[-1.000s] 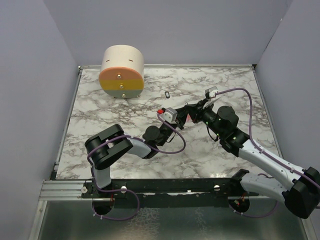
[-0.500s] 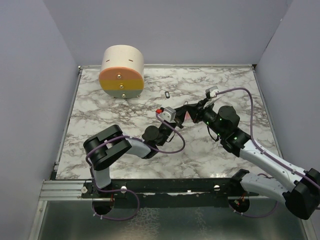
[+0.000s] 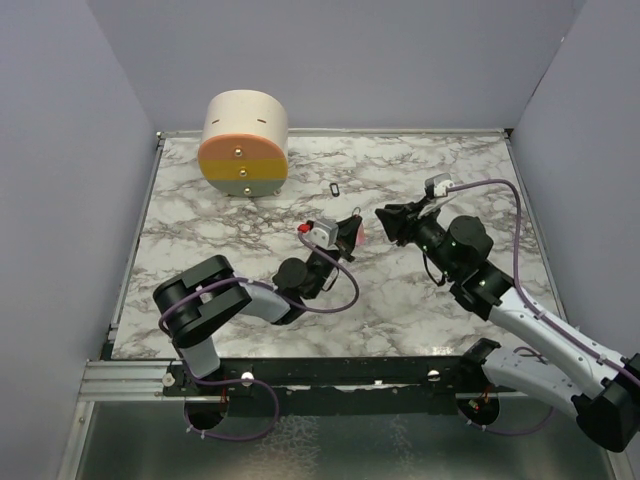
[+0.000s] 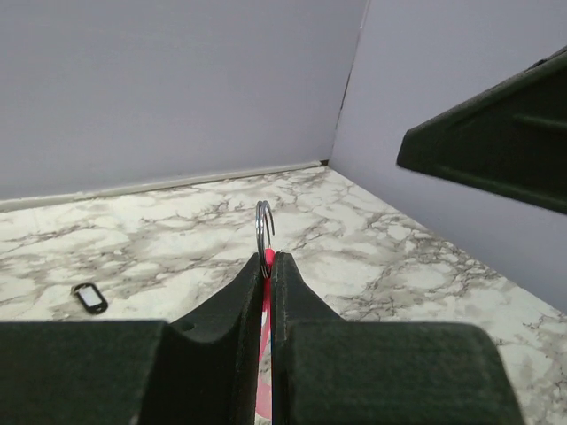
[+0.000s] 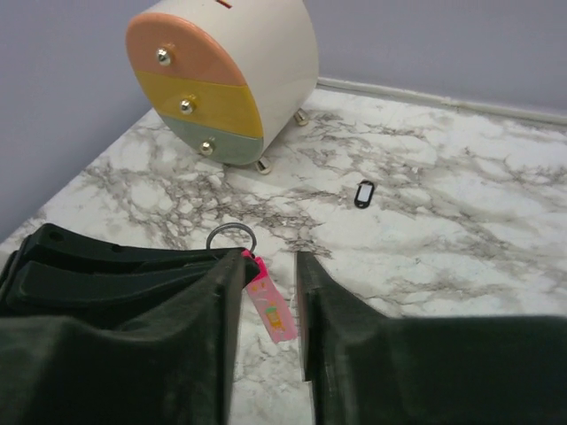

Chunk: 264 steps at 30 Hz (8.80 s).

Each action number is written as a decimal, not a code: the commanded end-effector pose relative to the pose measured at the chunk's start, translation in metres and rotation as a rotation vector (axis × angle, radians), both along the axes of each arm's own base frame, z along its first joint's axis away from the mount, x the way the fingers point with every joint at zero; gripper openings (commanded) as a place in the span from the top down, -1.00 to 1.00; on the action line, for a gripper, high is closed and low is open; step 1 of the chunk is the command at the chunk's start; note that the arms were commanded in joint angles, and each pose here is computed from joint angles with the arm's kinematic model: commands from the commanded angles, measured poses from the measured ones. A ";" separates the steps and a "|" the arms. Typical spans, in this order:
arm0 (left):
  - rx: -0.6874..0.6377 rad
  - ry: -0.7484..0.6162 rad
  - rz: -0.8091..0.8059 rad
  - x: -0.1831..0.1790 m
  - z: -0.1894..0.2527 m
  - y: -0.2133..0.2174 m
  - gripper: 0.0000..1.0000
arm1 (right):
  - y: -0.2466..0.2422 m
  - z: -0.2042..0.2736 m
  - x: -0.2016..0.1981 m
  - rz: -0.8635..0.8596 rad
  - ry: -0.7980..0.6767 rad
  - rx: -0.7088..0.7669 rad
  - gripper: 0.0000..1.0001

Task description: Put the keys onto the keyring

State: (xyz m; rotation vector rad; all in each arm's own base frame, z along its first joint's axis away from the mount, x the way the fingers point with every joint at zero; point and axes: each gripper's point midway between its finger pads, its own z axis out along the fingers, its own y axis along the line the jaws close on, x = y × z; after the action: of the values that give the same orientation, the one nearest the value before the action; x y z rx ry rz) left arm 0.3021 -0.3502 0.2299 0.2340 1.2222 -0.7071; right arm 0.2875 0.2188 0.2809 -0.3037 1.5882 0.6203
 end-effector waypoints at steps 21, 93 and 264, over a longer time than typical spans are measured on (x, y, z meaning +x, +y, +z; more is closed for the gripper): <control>-0.088 0.017 0.167 -0.059 0.034 0.144 1.00 | 0.080 -0.124 0.151 -0.113 0.284 -0.363 -0.27; -0.059 0.041 0.220 -0.066 0.023 0.169 1.00 | 0.070 -0.303 0.210 -0.123 0.668 -0.479 0.47; 0.101 0.017 -0.155 -0.087 0.048 0.084 1.00 | 0.031 -0.043 -0.040 0.236 -0.114 -0.269 0.98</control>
State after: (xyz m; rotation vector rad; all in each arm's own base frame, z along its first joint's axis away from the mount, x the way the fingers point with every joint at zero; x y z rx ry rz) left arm 0.2196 -0.2540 0.2664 0.3451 1.2978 -0.7525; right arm 0.2570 0.2373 0.2151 -0.6638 1.6656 0.4878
